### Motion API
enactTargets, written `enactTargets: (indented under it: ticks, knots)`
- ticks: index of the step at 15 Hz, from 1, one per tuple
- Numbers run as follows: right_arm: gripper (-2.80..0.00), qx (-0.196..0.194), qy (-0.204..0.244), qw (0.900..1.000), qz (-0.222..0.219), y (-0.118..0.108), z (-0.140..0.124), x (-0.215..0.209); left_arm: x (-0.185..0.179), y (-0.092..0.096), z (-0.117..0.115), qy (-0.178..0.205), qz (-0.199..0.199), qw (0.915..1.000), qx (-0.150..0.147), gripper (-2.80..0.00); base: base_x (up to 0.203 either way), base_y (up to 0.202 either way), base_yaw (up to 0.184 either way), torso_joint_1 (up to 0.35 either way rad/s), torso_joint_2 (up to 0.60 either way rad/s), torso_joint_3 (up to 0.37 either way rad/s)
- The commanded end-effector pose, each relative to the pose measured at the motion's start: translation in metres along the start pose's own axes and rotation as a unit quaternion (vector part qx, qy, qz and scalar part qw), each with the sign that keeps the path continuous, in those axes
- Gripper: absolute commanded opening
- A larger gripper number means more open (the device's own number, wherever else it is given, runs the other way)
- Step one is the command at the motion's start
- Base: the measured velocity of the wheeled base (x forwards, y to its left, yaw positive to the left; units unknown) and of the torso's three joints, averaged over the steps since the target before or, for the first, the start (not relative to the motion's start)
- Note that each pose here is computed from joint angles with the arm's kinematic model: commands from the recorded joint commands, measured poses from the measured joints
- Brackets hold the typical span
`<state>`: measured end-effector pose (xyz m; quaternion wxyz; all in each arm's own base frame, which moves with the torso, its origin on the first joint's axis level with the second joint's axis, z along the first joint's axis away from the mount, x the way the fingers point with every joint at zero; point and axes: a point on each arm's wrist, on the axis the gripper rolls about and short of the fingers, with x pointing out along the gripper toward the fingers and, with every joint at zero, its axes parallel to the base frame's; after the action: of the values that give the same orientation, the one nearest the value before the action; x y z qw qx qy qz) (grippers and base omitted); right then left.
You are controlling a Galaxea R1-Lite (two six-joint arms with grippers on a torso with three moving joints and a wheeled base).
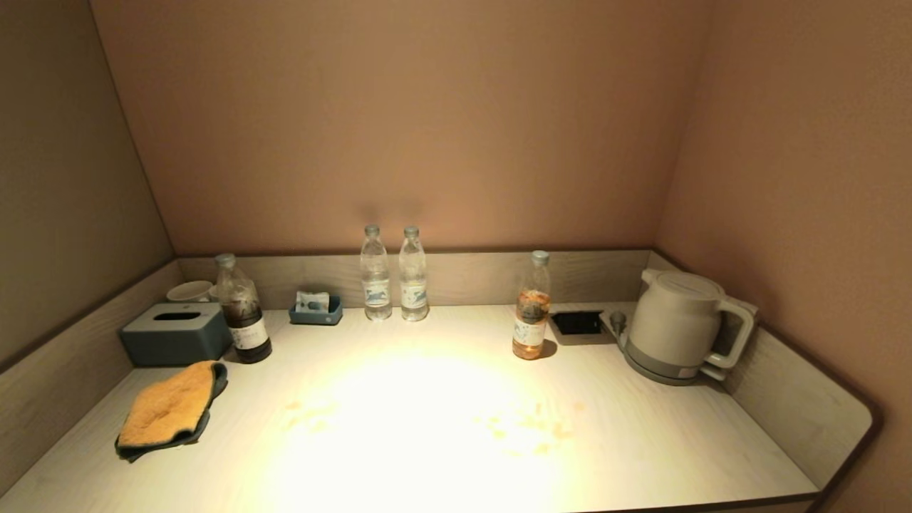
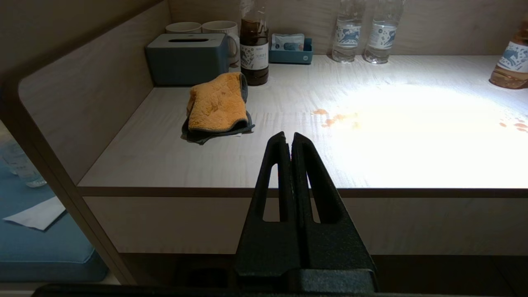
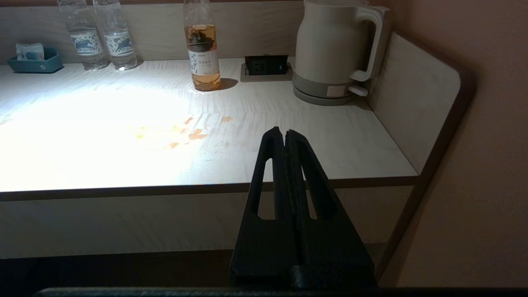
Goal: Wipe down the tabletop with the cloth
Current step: Pick up the tablecloth
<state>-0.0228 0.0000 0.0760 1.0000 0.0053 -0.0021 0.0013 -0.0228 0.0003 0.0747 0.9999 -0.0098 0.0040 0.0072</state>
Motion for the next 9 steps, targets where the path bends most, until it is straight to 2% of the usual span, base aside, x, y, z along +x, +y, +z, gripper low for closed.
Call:
enactTargets:
  ticks: [1,9]
  knots:
    - [-2.8,0.0,0.0,1.0,0.0,0.0,0.0,0.0,0.0,0.0,0.0,0.0,0.001,1.0,-0.001,-2.8,0.0,0.0,0.0,0.0,0.0,0.0]
    - [-2.8,0.0,0.0,1.0,0.001,0.0,0.0,0.0,-0.0002,0.0,0.0004,-0.001,0.001,1.0,0.001,-2.8,0.0,0.0,0.0,0.0,0.0,0.0]
